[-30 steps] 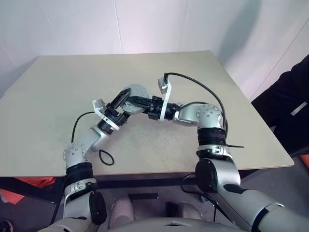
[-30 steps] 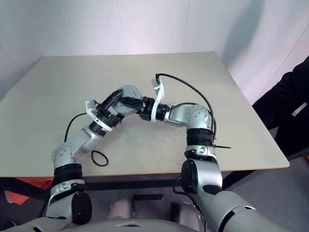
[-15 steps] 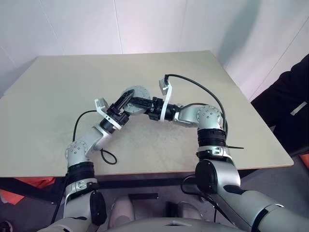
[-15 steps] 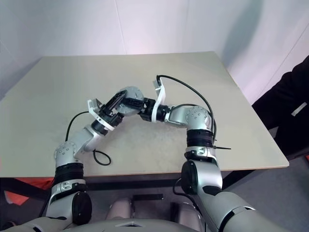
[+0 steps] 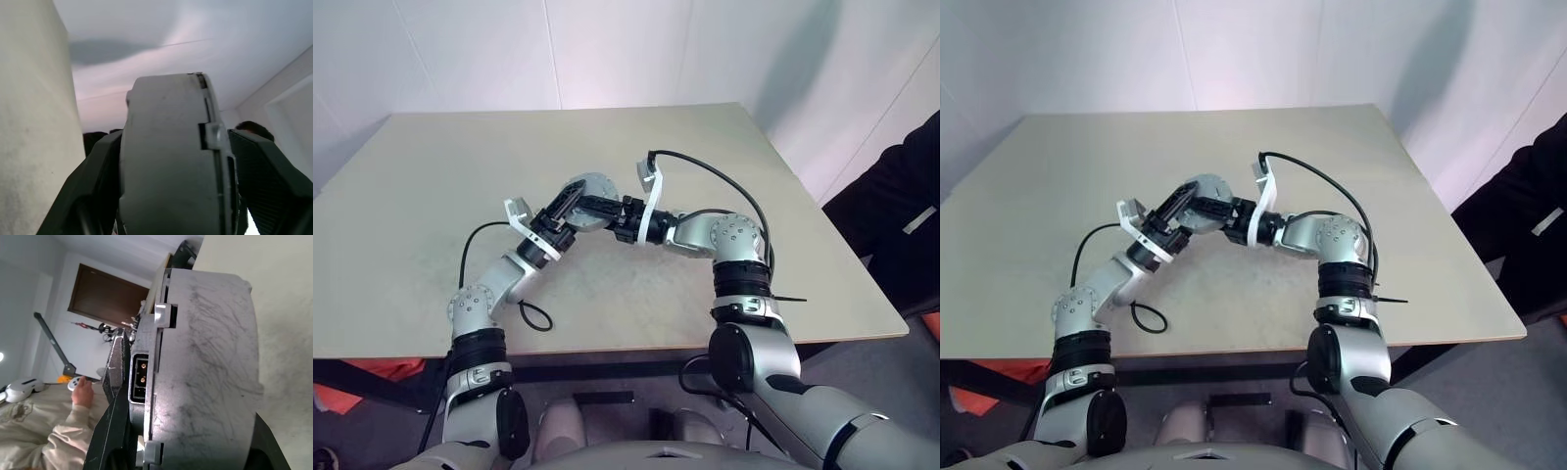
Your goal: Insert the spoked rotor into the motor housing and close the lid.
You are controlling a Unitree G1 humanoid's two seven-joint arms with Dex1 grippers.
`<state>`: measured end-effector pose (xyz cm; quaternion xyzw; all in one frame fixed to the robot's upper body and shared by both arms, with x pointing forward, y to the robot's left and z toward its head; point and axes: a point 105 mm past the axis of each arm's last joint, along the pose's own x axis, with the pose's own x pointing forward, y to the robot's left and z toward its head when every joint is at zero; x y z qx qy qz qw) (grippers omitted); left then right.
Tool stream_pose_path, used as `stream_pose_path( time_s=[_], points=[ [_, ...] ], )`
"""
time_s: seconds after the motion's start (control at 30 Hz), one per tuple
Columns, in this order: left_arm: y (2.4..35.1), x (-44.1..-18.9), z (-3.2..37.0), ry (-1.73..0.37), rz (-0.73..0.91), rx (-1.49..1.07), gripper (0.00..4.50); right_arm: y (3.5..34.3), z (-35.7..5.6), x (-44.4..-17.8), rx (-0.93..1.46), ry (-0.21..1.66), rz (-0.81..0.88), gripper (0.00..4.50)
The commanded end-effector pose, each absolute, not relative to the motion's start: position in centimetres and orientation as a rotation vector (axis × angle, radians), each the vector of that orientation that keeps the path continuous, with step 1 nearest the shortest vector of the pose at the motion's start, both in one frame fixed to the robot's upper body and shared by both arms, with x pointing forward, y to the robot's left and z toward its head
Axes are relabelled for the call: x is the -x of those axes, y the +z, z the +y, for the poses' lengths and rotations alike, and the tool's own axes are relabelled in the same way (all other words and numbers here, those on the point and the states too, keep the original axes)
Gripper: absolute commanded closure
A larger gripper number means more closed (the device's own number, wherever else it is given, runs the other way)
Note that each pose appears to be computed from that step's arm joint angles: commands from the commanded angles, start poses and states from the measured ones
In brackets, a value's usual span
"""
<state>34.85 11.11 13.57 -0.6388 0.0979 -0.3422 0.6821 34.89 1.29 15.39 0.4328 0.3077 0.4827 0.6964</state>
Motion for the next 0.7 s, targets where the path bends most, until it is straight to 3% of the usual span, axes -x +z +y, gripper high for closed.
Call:
stream_pose_path(
  time_s=[0.03,0.6,0.7],
  points=[
    [14.0,-35.2,11.1,-0.763,0.221,1.451,0.01,18.1,2.0,-34.8,-0.967,1.162,0.602,2.31],
    [13.9,-35.3,12.4,-0.731,0.189,1.501,0.01,18.2,1.9,-34.6,-0.965,1.169,0.602,2.31],
    [13.8,-35.4,12.3,-0.730,0.191,1.498,0.91,18.1,1.9,-34.7,-0.965,1.167,0.604,2.31]
  ],
)
